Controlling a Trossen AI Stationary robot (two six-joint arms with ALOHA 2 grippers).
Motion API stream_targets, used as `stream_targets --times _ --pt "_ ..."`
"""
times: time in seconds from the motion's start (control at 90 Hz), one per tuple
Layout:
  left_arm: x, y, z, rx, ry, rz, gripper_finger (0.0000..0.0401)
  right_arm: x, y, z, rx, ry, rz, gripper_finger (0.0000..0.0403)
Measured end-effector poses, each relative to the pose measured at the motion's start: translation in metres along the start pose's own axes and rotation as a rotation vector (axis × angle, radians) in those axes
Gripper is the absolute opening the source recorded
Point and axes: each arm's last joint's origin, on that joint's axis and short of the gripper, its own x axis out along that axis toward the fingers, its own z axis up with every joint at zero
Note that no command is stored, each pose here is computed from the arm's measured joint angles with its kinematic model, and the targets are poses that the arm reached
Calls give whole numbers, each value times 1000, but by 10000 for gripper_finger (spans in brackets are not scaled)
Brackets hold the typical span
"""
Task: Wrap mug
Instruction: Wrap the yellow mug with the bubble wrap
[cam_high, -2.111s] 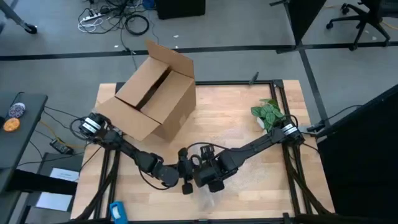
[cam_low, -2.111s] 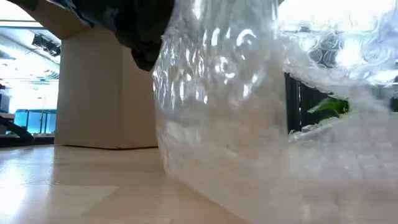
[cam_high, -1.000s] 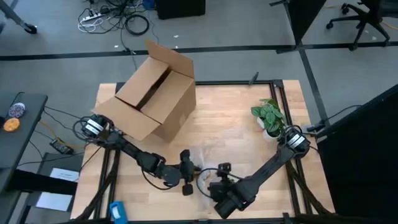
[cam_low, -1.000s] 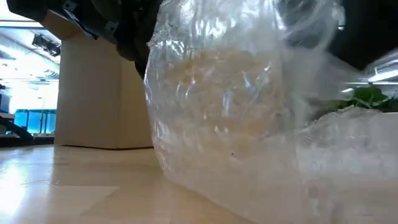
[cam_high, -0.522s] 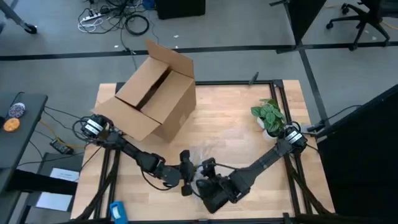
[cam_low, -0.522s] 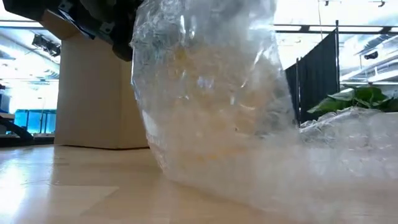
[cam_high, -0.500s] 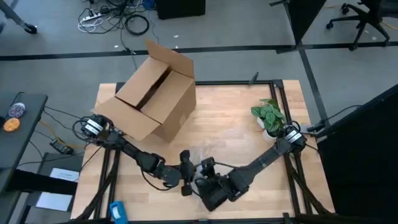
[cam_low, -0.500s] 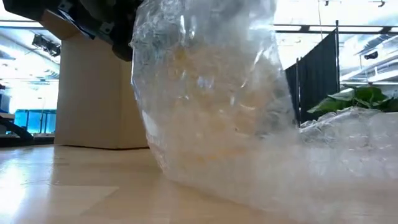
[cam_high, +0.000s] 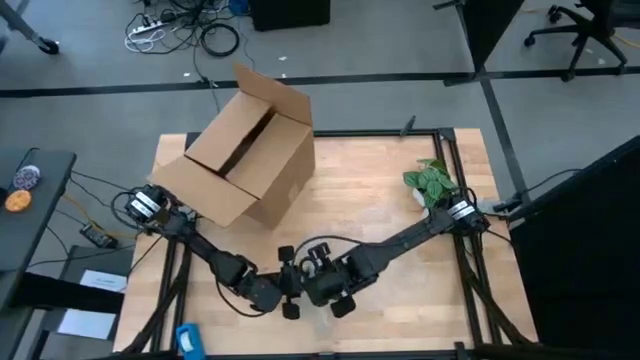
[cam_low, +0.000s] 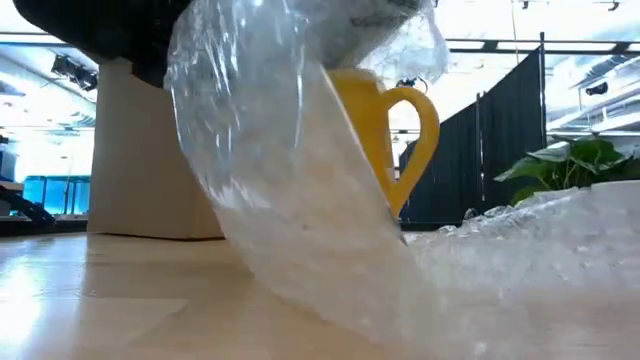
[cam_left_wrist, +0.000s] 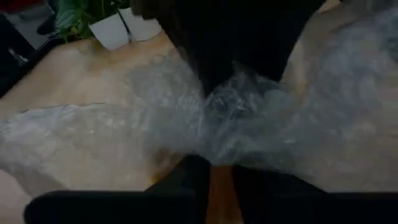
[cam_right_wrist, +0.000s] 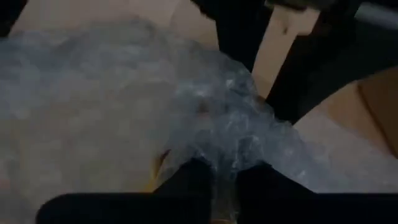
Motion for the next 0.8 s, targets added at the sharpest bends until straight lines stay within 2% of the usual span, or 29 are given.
stream_targets --times 0.189,0.311,0.411,0.478,0.556,0.8 --pt "-9 -1 8 -26 -23 -8 48 6 -6 -3 37 22 95 2" --pt "-28 0 29 -63 -107 1 48 10 -6 -4 45 25 112 1" --pt "-43 -3 35 -16 -134 30 48 18 -4 -5 52 -18 118 1" --pt "-47 -4 34 22 -135 44 48 23 -3 -7 65 -34 111 1" --pt "-46 -6 32 14 -130 46 48 28 -2 -7 69 -59 110 1" --pt "-17 -12 6 -48 -70 55 48 34 -2 -10 126 -48 102 5"
